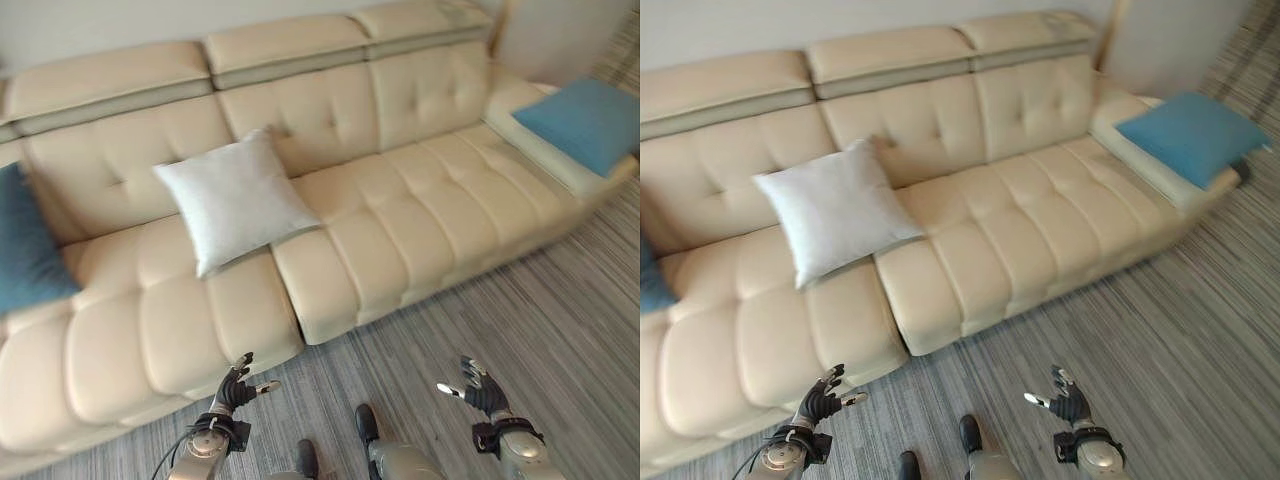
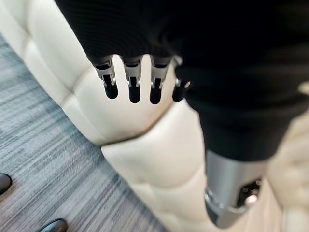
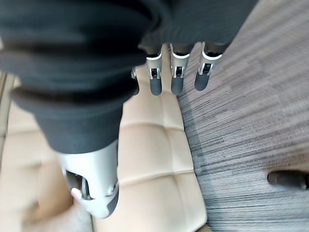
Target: Pick up all the scattered cushions and arrange them neatly on the sofa.
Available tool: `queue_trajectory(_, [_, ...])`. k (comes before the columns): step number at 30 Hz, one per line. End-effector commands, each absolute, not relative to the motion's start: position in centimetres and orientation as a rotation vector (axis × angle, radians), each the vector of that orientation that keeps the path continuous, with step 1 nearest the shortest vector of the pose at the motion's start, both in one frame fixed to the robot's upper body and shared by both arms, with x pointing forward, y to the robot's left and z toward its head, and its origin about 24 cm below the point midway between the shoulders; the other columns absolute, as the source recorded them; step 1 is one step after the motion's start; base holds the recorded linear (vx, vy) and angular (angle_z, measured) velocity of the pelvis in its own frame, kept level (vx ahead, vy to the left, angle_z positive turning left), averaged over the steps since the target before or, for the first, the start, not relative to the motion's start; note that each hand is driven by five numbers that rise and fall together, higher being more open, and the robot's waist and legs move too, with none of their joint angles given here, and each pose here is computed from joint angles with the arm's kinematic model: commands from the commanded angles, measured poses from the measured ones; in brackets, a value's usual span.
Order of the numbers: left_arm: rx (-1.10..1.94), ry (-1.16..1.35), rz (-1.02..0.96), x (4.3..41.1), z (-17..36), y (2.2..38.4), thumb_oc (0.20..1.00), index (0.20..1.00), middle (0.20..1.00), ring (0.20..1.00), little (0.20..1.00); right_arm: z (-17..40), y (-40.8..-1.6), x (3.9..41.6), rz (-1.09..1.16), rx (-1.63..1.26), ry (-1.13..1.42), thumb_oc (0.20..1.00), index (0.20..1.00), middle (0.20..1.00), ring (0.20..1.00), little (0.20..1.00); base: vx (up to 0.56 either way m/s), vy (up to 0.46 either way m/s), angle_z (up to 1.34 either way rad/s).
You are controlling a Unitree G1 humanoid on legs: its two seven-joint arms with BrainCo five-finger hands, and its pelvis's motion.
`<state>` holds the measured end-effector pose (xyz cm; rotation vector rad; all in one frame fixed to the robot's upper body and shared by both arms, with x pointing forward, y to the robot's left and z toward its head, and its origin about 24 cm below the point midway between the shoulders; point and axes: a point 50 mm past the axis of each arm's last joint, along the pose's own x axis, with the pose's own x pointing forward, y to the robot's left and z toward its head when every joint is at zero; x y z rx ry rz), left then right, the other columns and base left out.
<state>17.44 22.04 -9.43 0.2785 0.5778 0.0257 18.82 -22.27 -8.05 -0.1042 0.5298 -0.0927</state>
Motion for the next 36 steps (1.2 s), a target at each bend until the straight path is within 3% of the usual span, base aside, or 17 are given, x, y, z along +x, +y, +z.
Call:
queue_trajectory(1, [0.323, 0.519, 0.014, 17.8, -8.4, 23.0, 1.0, 1.0, 1.0, 1.0, 1.0, -7.0, -22.8, 20.0, -0.115, -0.094, 0.465, 1.0, 1.0, 1.0, 1.0, 1.0, 0.0, -0.093, -0.89])
queue_trajectory(9, [0.311, 0.537, -0.013, 17.7, -8.6, 22.5, 1.0, 1.0, 1.0, 1.0, 1.0, -6.5, -21.8, 20.2, -0.043, -0.148, 0.445, 1.0, 1.0, 1.0, 1.0, 1.0, 0.1, -0.156, -1.3])
queue_trajectory(21, [0.298, 0.53, -0.09, 18.4, -9.0, 20.0, 1.0, 1.0, 1.0, 1.0, 1.0, -6.3, -23.8, 19.5, -0.097, -0.185, 0.45, 1.0, 1.0, 1.0, 1.0, 1.0, 0.15, -0.181, -0.25])
queue_trajectory(36, [0.319, 0.502, -0.031, 18.7, -8.0, 22.1, 1.0, 1.0, 1.0, 1.0, 1.0, -6.4, -21.6, 20.7, 0.004, -0.182, 0.445, 1.0, 1.0, 1.0, 1.0, 1.0, 0.36, 0.131, -0.7])
